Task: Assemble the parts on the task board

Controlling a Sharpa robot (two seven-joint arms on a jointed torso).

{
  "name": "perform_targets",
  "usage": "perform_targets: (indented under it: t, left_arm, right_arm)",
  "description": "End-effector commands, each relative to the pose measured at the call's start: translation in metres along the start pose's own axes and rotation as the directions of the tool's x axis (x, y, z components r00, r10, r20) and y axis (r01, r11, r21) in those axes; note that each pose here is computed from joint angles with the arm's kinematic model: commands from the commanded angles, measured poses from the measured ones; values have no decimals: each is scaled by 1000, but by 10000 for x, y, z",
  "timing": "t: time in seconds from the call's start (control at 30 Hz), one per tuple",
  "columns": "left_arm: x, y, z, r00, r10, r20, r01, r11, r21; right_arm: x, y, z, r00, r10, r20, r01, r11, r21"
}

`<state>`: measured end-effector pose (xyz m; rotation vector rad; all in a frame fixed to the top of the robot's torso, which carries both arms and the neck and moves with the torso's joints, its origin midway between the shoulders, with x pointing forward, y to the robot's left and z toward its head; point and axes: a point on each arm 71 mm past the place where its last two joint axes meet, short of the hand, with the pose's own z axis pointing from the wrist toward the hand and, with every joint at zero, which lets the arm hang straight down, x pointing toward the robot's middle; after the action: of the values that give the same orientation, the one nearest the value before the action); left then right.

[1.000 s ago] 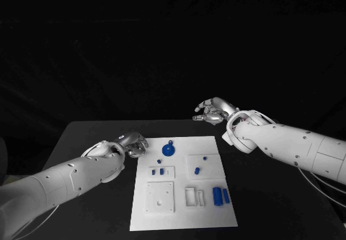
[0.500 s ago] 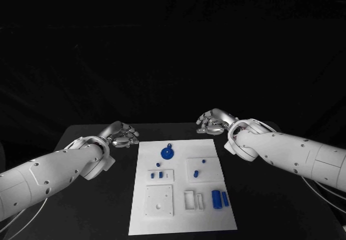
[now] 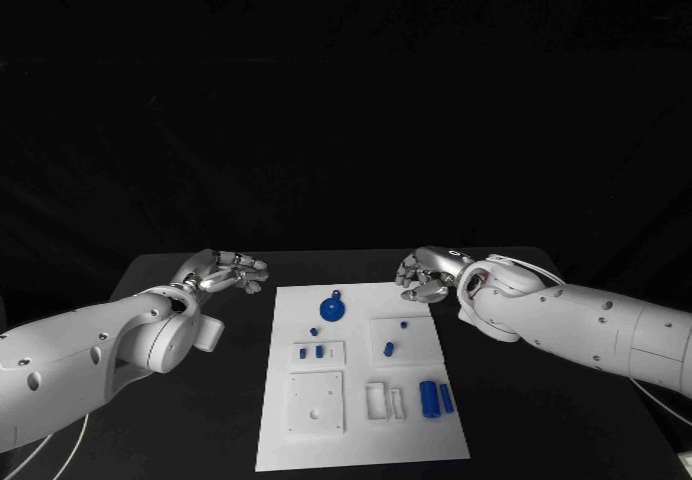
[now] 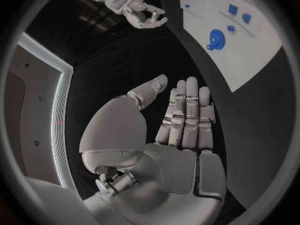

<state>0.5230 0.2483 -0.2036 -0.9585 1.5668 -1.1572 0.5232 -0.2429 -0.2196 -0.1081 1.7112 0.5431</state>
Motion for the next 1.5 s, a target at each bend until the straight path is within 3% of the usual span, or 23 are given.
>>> perform_targets:
  t: [0.03,0.3,0.47,0.73,1.5]
  left_arm:
    - [19,-40,-14,985,-172,-3,172,985,30]
    - [88,-68,-37,981,-186,-55,188,981,44]
    - [95,-76,-48,980,-190,-65,193,980,52]
    - [69,-69,-55,978,-197,-62,200,978,51]
    - [66,-61,-69,976,-209,-65,212,977,40]
  right_arm:
    - [101,23,-12,987,-152,-53,152,988,-4]
    - [319,14,-47,971,-221,-96,224,974,29]
    - [430,30,-41,968,-230,-98,234,972,35]
    - [510,16,-4,964,-257,-63,261,964,58]
    - [776,40,63,956,-270,-112,278,959,59]
